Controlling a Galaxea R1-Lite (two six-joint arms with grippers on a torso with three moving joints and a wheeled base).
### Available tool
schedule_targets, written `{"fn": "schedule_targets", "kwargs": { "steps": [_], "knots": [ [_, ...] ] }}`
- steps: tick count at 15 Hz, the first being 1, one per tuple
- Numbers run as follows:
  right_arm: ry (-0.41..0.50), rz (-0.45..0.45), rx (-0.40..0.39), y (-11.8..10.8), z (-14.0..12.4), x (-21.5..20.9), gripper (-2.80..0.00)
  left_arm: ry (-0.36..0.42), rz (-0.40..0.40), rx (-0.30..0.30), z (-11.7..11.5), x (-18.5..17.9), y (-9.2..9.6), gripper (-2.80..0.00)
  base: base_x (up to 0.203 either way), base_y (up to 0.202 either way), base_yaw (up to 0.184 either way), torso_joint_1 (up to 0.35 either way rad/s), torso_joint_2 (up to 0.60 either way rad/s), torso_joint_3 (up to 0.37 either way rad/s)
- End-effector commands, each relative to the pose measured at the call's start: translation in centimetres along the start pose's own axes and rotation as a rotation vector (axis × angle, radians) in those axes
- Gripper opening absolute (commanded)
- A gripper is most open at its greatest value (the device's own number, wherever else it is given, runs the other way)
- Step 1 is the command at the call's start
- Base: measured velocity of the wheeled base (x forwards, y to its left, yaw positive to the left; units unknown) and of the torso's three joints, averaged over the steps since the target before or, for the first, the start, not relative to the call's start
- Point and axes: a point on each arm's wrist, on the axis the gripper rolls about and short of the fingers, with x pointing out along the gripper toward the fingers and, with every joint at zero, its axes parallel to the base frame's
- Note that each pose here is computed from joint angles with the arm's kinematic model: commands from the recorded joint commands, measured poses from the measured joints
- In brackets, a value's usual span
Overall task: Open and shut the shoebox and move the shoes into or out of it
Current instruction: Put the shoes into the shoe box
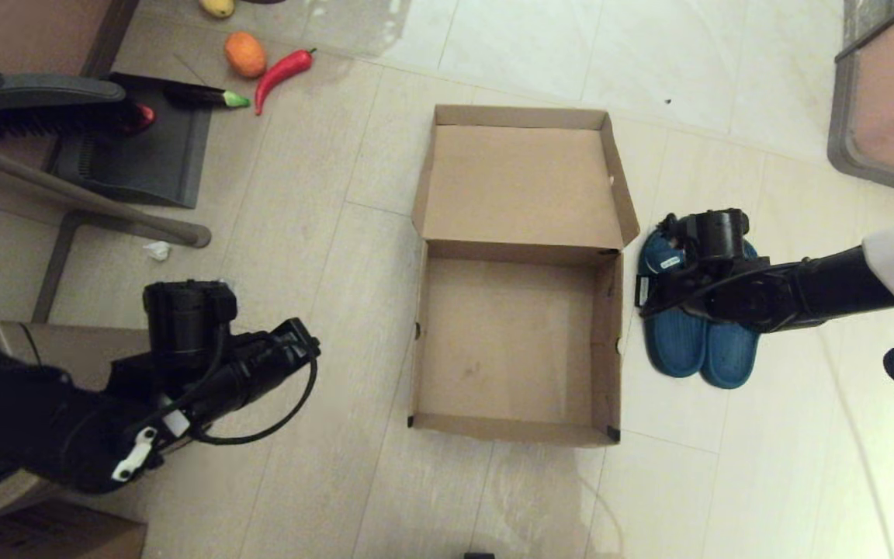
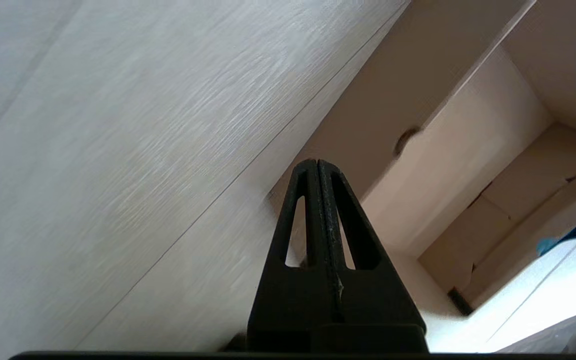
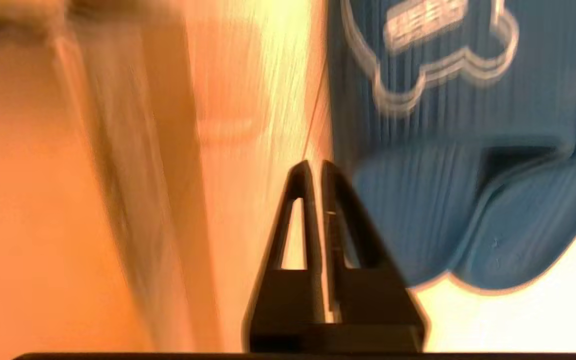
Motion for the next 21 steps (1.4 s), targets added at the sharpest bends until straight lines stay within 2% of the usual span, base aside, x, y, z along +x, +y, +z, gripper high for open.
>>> {"fn": "schedule_targets", "kwargs": {
  "steps": [1,4,10,16,18,21],
  "knots": [
    [-0.014,-0.015,0.001,0.7,-0.2,2.0,-2.8,-0.008,-0.028,0.005,-1.4,4.3,-0.1,-2.8,0.0,0.0,0.0,0.0,0.0,0.0],
    [-0.058,-0.013,0.006,2.0,0.8,3.4,-2.8,-0.065,-0.096,0.013,-1.7,8.1,-1.4,-2.8,0.0,0.0,0.0,0.0,0.0,0.0],
    [-0.055,0.059,-0.009,5.1,0.6,2.2,-2.8,-0.03,-0.147,0.036,-4.7,10.9,-3.4,-2.8,0.0,0.0,0.0,0.0,0.0,0.0],
    [-0.038,0.112,-0.033,7.9,-0.2,0.7,-2.8,0.026,-0.111,0.043,-6.1,10.0,-2.3,-2.8,0.0,0.0,0.0,0.0,0.0,0.0],
    [-0.021,0.119,-0.041,8.1,-0.5,-0.3,-2.8,0.047,-0.093,0.045,-6.7,8.7,-1.6,-2.8,0.0,0.0,0.0,0.0,0.0,0.0],
    [0.024,0.103,-0.044,7.3,-1.7,-1.2,-2.8,0.07,-0.052,0.054,-8.4,7.0,-0.2,-2.8,0.0,0.0,0.0,0.0,0.0,0.0]
  ]
}}
